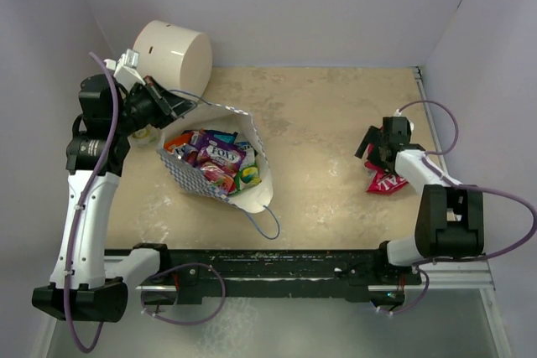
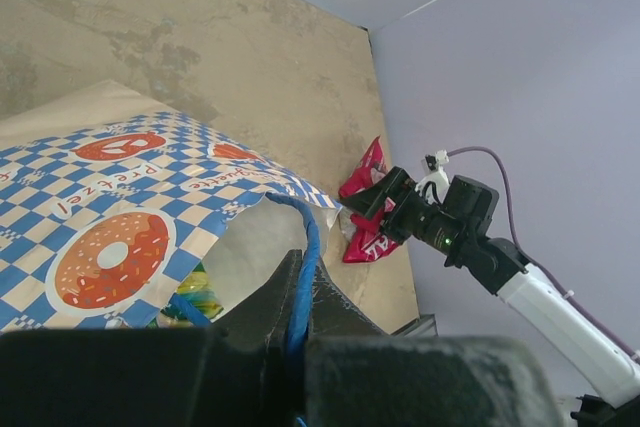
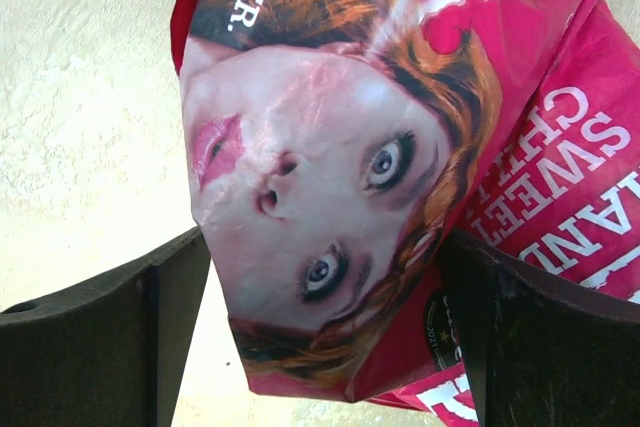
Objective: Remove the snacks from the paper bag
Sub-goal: Place the snack at the center of the board, then take out the snack from the paper bag.
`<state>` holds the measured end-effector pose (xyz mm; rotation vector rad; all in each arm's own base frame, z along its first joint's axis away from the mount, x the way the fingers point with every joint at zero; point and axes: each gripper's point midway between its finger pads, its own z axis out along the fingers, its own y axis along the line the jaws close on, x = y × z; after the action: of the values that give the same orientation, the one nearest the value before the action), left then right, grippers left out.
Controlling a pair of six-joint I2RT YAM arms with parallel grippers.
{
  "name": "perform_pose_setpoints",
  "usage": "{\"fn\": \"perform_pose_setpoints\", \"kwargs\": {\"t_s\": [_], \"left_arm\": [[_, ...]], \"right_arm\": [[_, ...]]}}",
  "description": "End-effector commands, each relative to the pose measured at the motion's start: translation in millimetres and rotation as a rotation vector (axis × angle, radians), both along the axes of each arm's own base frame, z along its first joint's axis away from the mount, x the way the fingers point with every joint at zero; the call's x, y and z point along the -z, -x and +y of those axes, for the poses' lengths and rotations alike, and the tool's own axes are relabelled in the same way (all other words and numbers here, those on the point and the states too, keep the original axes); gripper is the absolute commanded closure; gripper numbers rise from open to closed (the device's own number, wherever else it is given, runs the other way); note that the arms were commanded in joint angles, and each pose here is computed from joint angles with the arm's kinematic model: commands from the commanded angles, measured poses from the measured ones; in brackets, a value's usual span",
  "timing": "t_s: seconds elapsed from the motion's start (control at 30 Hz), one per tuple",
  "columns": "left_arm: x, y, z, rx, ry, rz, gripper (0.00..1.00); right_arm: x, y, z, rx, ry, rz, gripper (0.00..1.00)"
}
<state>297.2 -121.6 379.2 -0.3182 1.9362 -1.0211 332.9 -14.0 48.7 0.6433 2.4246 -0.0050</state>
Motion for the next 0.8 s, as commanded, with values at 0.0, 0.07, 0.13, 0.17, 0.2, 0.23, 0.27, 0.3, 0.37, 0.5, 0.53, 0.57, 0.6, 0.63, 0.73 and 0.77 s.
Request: {"fn": "perform_pose_setpoints", "kwargs": {"t_s": [0.0, 0.07, 0.13, 0.17, 0.2, 0.23, 0.27, 0.3, 0.37, 0.5, 0.53, 0.57, 0.6, 0.63, 0.73, 0.77], "left_arm": [[-16, 12, -1, 0.002, 0.016, -0.063, 1.0], [-15, 15, -2, 0.004, 0.025, -0.058, 1.0], [-14, 20, -3, 0.011, 0.035, -0.055, 1.0], [-14, 22, -4, 0.015, 0.039, -0.052, 1.0], [-14, 24, -4, 0.018, 0.042, -0.048, 1.0], [-14, 27, -5, 0.025, 0.046, -0.047, 1.0], [-14, 30, -6, 0.031, 0.049, -0.044, 1.0], [-14, 34, -7, 0.038, 0.052, -0.041, 1.0], [-12, 41, -9, 0.052, 0.061, -0.027, 1.0], [-8, 58, -18, 0.105, 0.109, 0.017, 1.0], [-7, 61, -19, 0.116, 0.115, 0.022, 1.0], [-6, 65, -20, 0.124, 0.119, 0.027, 1.0], [-5, 67, -21, 0.131, 0.122, 0.03, 1.0], [-2, 69, -22, 0.136, 0.126, 0.032, 1.0], [5, 72, -23, 0.14, 0.134, 0.052, 1.0], [7, 72, -23, 0.144, 0.142, 0.059, 1.0]], "right_arm": [[-17, 8, 10, -0.046, -0.03, 0.033, 0.03], [-46, 8, 0, -0.027, 0.02, -0.022, 0.01], [-76, 11, -7, -0.006, 0.058, -0.078, 0.0], [-88, 12, -9, -0.003, 0.068, -0.102, 0.0], [-98, 14, -10, 0.0, 0.071, -0.123, 0.0], [-107, 16, -9, -0.003, 0.067, -0.142, 0.0], [-115, 17, -6, -0.014, 0.056, -0.164, 0.0], [-123, 18, -2, -0.029, 0.04, -0.185, 0.0], [-132, 20, 15, -0.091, -0.018, -0.221, 0.0], [-149, 27, 76, -0.289, -0.124, -0.272, 0.0], [-157, 30, 95, -0.337, -0.15, -0.297, 0.0], [-167, 33, 112, -0.386, -0.176, -0.331, 0.0], [-176, 37, 130, -0.435, -0.207, -0.36, 0.0], [-184, 42, 144, -0.472, -0.238, -0.382, 0.0], [-201, 61, 189, -0.59, -0.361, -0.402, 0.0], [-206, 69, 204, -0.64, -0.399, -0.405, 0.0]]}}
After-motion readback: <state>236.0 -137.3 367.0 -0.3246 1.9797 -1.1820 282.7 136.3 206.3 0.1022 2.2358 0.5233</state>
